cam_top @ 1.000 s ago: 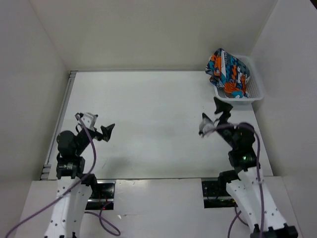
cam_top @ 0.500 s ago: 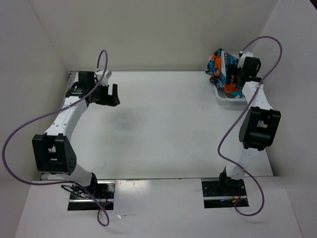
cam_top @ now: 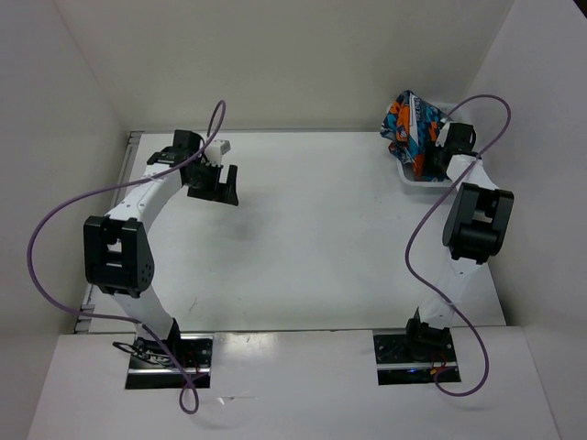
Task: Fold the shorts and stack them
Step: Grab the shorts from the pile, then move the shorts to the center of the board
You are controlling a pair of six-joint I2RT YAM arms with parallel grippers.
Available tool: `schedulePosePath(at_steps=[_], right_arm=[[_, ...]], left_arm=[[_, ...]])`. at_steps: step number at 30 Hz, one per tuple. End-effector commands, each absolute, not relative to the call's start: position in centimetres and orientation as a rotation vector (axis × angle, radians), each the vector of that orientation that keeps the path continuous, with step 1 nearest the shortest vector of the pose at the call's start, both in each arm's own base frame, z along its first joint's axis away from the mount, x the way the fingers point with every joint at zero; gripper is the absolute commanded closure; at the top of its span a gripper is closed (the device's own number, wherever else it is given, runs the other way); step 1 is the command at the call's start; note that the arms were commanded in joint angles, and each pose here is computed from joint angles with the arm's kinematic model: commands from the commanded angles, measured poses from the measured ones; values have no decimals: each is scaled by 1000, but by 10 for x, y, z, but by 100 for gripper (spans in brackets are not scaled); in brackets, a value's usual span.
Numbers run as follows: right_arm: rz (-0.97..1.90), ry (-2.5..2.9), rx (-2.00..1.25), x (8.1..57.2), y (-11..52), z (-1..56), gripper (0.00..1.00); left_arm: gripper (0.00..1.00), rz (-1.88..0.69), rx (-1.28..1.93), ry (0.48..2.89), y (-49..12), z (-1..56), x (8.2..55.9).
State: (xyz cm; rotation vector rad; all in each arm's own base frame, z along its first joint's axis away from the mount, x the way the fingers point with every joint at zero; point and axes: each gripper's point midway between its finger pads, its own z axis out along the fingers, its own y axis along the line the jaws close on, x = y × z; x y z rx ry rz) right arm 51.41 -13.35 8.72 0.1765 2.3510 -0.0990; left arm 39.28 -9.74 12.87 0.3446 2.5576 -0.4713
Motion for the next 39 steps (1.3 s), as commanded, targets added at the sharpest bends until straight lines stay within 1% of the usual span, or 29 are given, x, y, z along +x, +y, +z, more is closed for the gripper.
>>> schedulePosePath(at_steps=[1,3,4,5,10,12,13,14,16,17,18,19,22,24,25,26,28,29,30,32,33,34,35,36,37,39], right_arm=[[-56,2319,203,526,-131,95,59],[-57,2297,239,530,-133,101,79],[-68,2297,244,529,-135,101,97],[-78,2277,258,533,-137,106,100],[-112,2179,250,542,-142,153,100],[-123,2101,239,547,-144,193,100],[-115,2058,207,552,-131,212,100],[-153,1968,189,554,-128,254,100],[-173,1841,147,558,-109,312,100],[-202,1756,156,551,-106,352,100],[-207,1697,154,548,-100,379,100],[-189,1605,145,545,-86,421,100],[-151,1411,123,515,-60,511,100],[-121,1334,7,494,-16,550,100],[-102,1302,-42,486,4,564,100],[-50,1288,-112,482,44,569,100],[-13,1297,-230,467,86,571,100],[14,1323,-296,468,109,559,100],[47,1328,-400,461,151,550,100],[81,1380,-515,456,193,516,99],[129,1400,-598,446,230,496,91],[145,1451,-688,444,253,462,51],[196,1476,-783,426,283,440,23],[242,1519,-862,417,301,410,9],[270,1537,-907,408,311,395,0],[369,1594,-933,395,323,375,0]], left_arm=[[0,-449,347,2504,-96,146,408],[0,-449,347,2504,-96,146,408],[0,-449,347,2504,-96,146,408],[0,-450,346,2513,-96,143,406],[0,-459,352,2491,-97,151,403],[0,-455,354,2471,-97,159,402],[0,-454,355,2462,-97,160,404],[0,-452,356,2452,-97,164,404],[0,-448,358,2430,-97,170,405],[0,-446,359,2418,-97,175,404],[0,-442,362,2391,-97,182,406],[0,-451,367,2379,-98,186,405],[0,-430,369,2320,-97,204,406],[0,-410,368,2274,-95,218,406],[0,-388,361,2265,-92,222,406],[0,-364,353,2244,-89,229,404],[0,-334,340,2247,-84,228,399],[0,-307,332,2206,-81,239,399],[0,-258,309,2217,-73,236,396],[0,-206,285,2174,-66,248,393],[0,-164,264,2170,-59,250,391],[0,-149,256,2150,-56,255,388],[0,-109,213,2130,-41,262,389],[0,-92,195,2132,-35,262,386],[0,-80,176,2106,-28,269,383],[0,-51,140,2113,-15,265,375]])
